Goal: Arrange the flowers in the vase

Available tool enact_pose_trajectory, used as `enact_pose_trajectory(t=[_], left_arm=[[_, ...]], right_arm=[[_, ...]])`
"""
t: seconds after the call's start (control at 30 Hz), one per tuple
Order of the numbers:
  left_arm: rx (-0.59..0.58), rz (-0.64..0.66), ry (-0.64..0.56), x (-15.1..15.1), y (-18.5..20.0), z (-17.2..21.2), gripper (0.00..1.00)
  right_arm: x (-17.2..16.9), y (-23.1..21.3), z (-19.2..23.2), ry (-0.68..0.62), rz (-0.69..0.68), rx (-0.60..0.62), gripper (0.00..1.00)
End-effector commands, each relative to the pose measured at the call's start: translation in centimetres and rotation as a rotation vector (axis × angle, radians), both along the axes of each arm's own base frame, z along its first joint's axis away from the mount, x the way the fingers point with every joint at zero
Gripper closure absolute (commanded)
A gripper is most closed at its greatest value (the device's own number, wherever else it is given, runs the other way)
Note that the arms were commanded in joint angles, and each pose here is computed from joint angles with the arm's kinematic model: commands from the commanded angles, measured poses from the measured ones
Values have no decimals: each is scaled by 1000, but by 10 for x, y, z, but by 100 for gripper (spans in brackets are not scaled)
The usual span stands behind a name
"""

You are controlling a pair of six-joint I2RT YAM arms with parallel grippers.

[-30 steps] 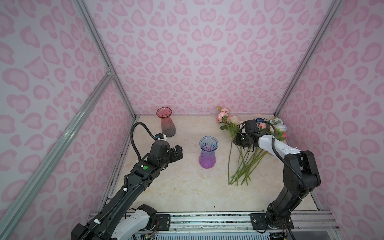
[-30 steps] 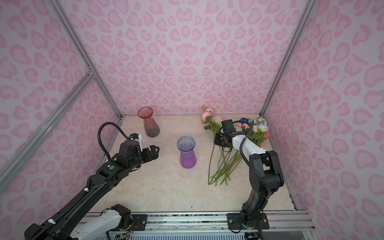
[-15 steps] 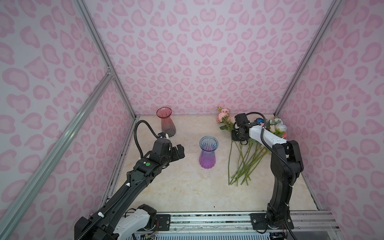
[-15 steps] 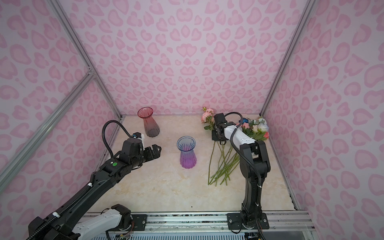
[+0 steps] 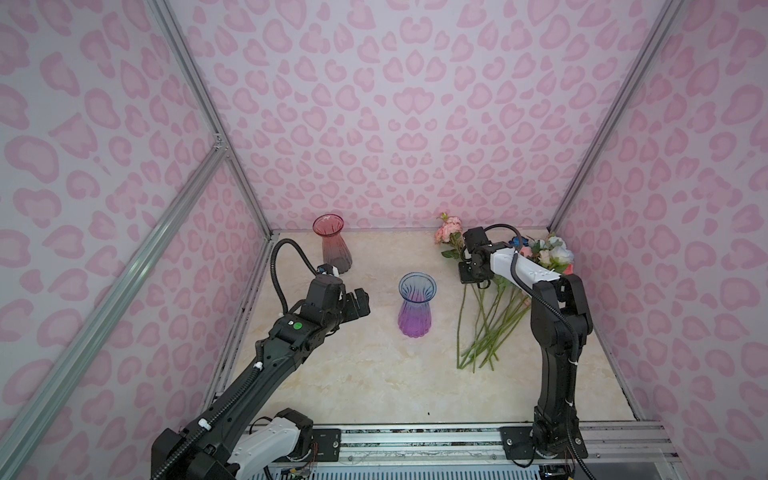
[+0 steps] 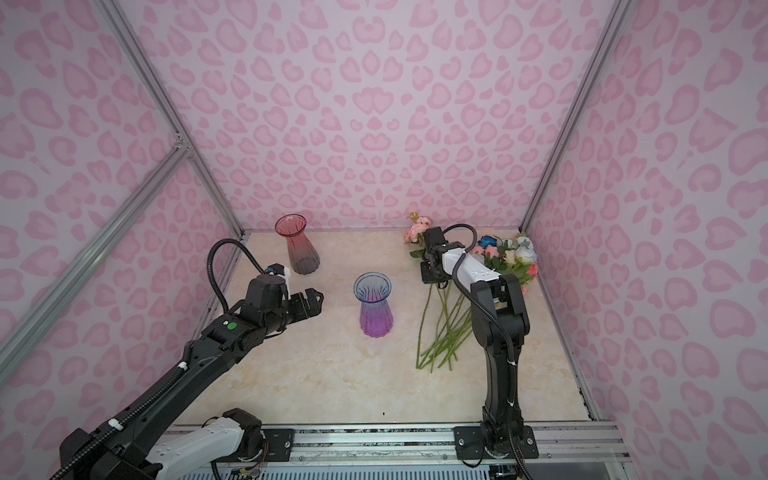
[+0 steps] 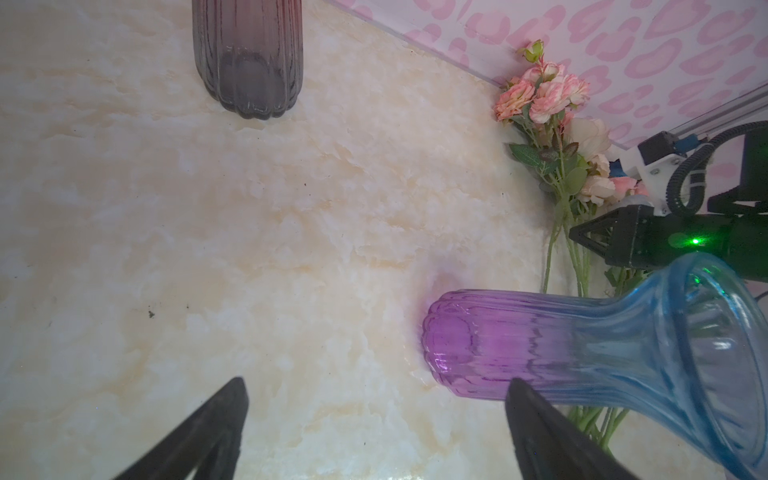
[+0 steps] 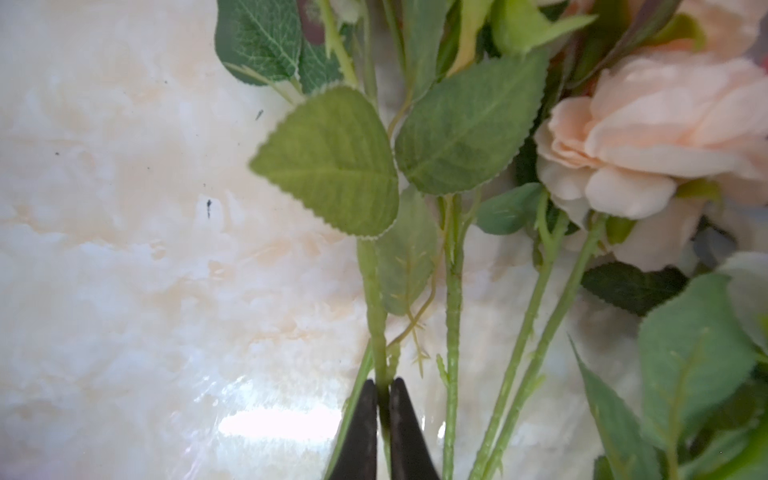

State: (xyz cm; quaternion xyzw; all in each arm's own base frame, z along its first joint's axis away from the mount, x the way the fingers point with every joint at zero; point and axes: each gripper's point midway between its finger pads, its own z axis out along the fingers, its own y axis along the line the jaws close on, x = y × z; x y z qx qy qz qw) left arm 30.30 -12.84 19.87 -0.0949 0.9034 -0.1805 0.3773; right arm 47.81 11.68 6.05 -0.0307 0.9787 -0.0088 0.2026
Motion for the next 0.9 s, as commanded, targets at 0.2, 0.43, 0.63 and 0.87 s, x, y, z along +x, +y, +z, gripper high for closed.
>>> enact_pose_trajectory(t=[0.2, 0.43, 0.63, 0.87], left_arm=[[1, -8, -16, 2, 0, 9, 2], [5, 4, -41, -4, 7, 18, 2], [0, 6, -60, -11, 10, 27, 2], [-19, 16, -97, -15, 14, 36, 2]], right_arm=[[-7, -1, -16, 35, 19, -22, 82], [-6, -3, 2, -6, 8, -19, 98], [-3, 7, 50, -121, 7, 19, 100], [-5, 9, 128, -326, -11, 101, 100]])
